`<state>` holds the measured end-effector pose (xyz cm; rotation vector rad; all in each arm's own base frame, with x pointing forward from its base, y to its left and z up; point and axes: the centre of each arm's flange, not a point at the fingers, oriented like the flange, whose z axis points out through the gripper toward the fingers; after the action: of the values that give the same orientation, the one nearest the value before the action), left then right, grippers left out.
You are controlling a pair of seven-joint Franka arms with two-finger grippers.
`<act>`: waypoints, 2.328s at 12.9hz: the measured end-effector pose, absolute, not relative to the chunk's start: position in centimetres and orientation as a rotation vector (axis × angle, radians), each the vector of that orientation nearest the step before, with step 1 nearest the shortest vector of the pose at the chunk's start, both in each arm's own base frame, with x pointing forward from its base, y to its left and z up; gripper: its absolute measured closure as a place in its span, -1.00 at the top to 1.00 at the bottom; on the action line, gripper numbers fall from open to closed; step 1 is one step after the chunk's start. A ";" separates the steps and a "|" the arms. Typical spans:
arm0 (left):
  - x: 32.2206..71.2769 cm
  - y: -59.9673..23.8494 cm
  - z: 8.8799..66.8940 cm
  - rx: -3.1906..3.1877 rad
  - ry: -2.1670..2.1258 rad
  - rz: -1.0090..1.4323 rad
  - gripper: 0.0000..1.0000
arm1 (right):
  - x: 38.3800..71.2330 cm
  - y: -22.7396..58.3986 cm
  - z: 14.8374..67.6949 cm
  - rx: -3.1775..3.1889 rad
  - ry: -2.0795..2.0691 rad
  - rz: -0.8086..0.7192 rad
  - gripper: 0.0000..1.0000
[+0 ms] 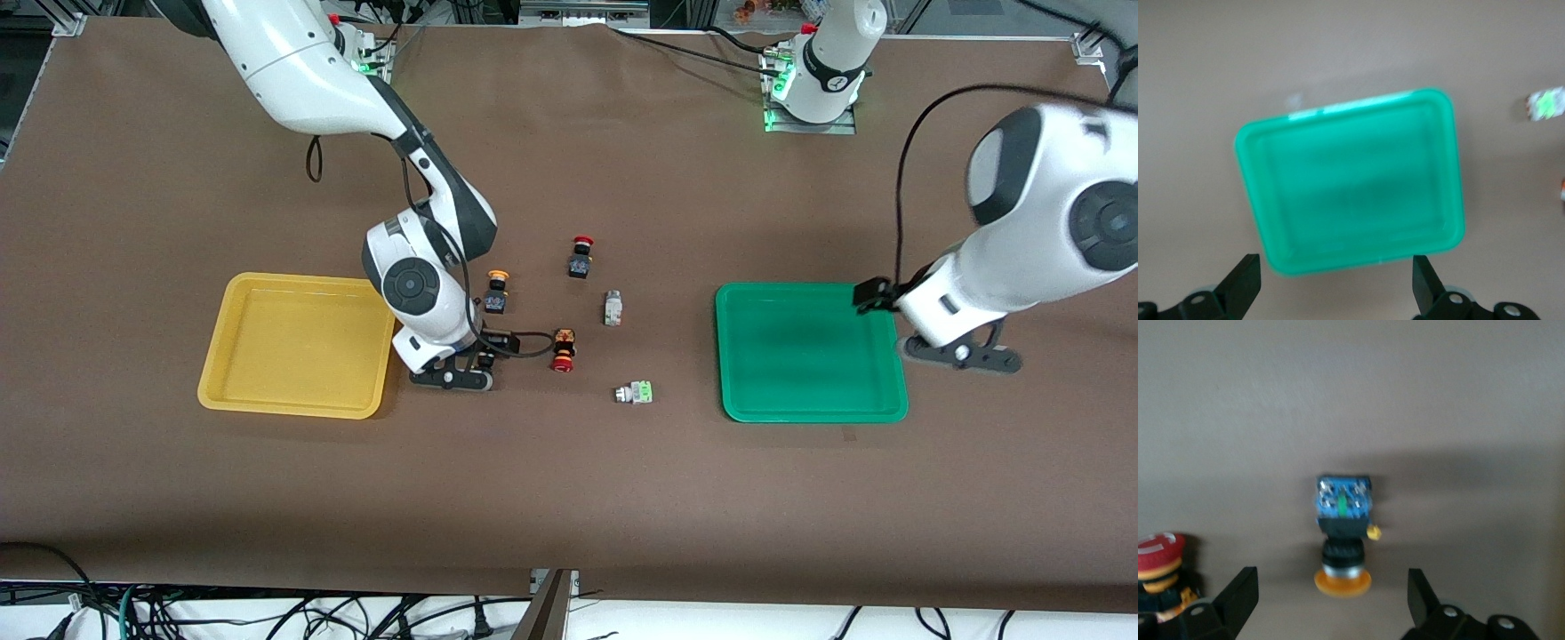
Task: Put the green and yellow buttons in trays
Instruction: 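Grasp a black button with the right gripper while the left gripper reaches out, then release the black button into the yellow tray while the left gripper grasps, then move the white button to the green tray while the right gripper reaches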
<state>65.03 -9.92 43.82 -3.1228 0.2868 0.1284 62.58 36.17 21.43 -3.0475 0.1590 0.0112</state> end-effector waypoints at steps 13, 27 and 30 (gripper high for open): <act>65.2 -35.4 23.2 -3.280 0.343 -0.339 1.00 | 66.0 27.7 28.2 -3.174 -0.137 0.172 -0.13; 63.4 -37.3 16.4 -3.232 0.334 -0.364 0.96 | 59.4 16.3 25.5 -3.139 -0.185 0.204 0.82; 63.9 -36.8 16.7 -3.222 0.328 -0.385 0.49 | 55.1 28.9 25.8 -3.119 0.033 0.206 0.82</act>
<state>63.91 -36.82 16.73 -3.2221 0.3284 -0.3850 55.10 28.86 25.79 -3.1191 0.0334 0.2060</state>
